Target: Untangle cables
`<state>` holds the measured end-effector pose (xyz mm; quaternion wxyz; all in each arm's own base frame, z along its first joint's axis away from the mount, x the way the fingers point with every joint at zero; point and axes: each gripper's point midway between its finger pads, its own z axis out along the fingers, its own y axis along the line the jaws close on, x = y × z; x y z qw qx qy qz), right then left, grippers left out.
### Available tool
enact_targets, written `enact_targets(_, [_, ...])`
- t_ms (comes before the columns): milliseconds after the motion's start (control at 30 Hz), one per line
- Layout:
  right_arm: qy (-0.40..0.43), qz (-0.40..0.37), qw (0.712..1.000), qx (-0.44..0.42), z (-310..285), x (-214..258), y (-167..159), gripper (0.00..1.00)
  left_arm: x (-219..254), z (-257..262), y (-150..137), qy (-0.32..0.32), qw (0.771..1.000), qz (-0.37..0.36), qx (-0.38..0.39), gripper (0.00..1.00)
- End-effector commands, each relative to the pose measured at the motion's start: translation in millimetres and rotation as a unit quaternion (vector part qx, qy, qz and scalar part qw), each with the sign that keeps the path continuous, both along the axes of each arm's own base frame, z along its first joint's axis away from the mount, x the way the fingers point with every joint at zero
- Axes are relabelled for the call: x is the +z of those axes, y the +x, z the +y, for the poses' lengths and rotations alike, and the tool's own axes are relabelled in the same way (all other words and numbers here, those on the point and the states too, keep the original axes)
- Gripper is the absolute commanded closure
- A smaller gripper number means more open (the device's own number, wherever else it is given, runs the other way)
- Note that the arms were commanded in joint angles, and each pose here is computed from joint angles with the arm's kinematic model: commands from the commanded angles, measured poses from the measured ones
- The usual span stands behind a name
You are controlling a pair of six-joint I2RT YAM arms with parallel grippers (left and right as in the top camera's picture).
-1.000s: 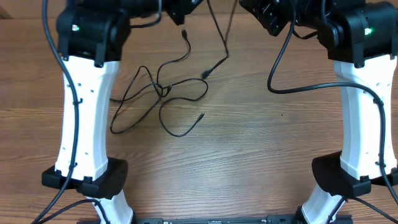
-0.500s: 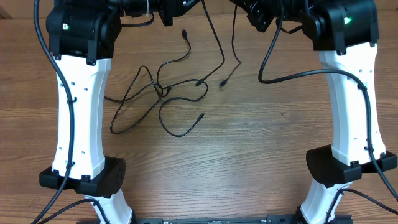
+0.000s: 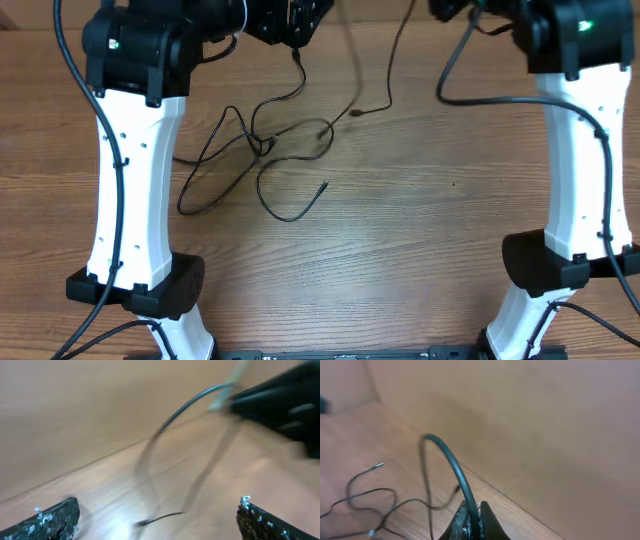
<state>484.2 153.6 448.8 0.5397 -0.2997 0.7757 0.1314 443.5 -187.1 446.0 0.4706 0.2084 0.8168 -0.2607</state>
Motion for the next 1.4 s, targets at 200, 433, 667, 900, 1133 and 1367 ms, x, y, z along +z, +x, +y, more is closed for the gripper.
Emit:
enact_targets(200, [-0.040, -0.163, 0.950, -0.264, -181.3, 78.0, 40.7, 0.96, -9.4, 59.5, 10.4, 0.122, 0.981, -0.016, 0.152, 0.00])
enact_targets(433, [-0.033, -0.280, 0.873, -0.398, -316.6, 141.5, 15.7, 0.96, -10.2, 59.5, 10.0, 0.142, 0.980, -0.026, 0.139, 0.00])
enact_targets(667, [0.047, -0.263, 0.868, -0.419, -428.6, 100.1, 24.5, 0.96, -24.6, 61.7, 0.9, 0.196, 0.975, -0.020, 0.104, 0.00])
enact_targets(900, [0.094, -0.173, 0.855, -0.480, -534.8, -18.4, 49.2, 0.96, -34.2, 63.4, -5.6, 0.204, 0.974, 0.002, 0.099, 0.00])
enact_targets(1133, [0.100, -0.154, 0.865, -0.468, -541.6, -53.0, 66.8, 0.96, -35.1, 62.9, -5.2, 0.204, 0.974, 0.003, 0.099, 0.00])
enact_targets(1367, [0.062, -0.355, 0.840, -0.407, -494.3, 89.1, 46.3, 0.96, -30.8, 62.1, -2.1, 0.199, 0.975, -0.007, 0.102, 0.00])
